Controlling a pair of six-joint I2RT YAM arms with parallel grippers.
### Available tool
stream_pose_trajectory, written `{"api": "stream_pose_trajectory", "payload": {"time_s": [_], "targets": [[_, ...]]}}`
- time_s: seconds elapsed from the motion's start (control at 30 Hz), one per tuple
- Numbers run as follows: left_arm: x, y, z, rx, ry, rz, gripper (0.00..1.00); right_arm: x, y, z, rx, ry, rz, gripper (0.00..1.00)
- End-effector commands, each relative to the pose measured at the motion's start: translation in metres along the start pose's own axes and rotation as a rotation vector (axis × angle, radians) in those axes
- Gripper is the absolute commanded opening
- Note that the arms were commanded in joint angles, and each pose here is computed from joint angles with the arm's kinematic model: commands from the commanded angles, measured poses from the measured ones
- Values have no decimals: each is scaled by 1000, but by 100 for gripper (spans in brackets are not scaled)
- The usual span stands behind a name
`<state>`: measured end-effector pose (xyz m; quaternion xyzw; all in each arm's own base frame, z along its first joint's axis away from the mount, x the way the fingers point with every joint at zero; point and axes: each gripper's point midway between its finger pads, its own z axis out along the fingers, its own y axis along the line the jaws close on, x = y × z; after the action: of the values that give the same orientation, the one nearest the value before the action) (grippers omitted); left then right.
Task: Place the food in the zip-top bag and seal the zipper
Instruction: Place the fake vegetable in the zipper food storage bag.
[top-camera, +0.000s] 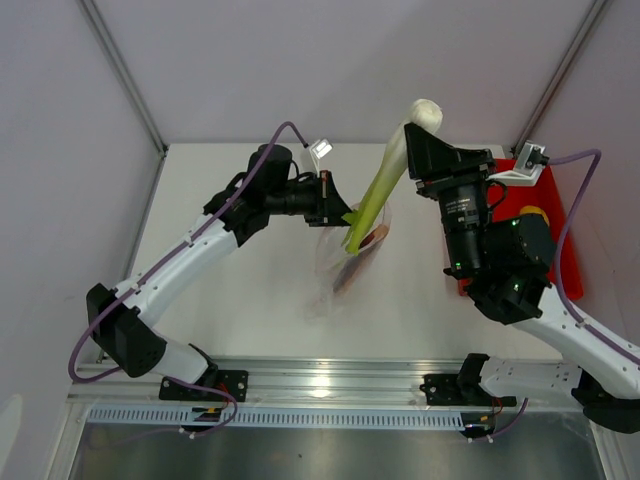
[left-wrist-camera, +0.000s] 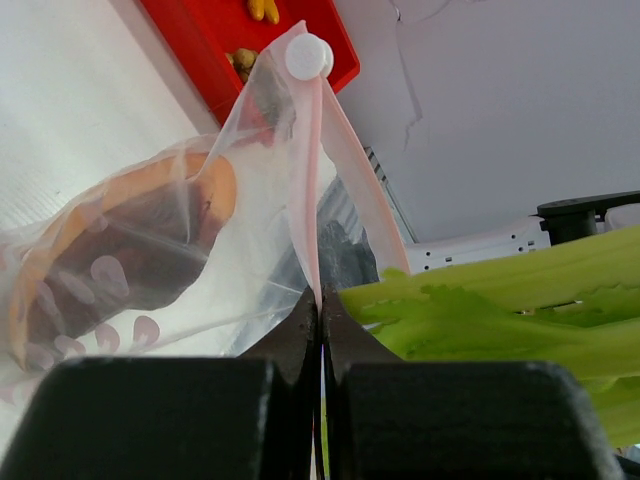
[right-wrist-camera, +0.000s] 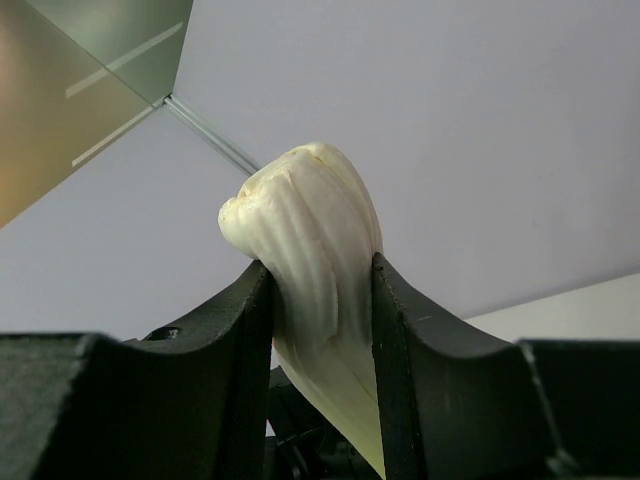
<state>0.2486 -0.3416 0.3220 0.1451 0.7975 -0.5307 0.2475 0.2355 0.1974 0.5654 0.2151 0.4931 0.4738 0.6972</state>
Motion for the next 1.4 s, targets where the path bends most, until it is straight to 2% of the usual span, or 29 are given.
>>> {"api": "stream_pose_trajectory", "payload": {"time_s": [0.0, 0.67, 1.07, 1.37], "targets": [[-10, -25, -14, 74, -44, 38, 1, -34, 10, 4, 14, -108, 72, 0], [-1, -23, -11, 81, -30, 34, 1, -45, -1, 19, 107, -163, 102, 0], [-8, -33, -15, 85, -73, 40, 0, -25, -16, 22, 203, -120, 86, 0], [-20, -32, -18, 54, -133, 40, 1, 4, -26, 13, 241, -33, 45, 0]]}}
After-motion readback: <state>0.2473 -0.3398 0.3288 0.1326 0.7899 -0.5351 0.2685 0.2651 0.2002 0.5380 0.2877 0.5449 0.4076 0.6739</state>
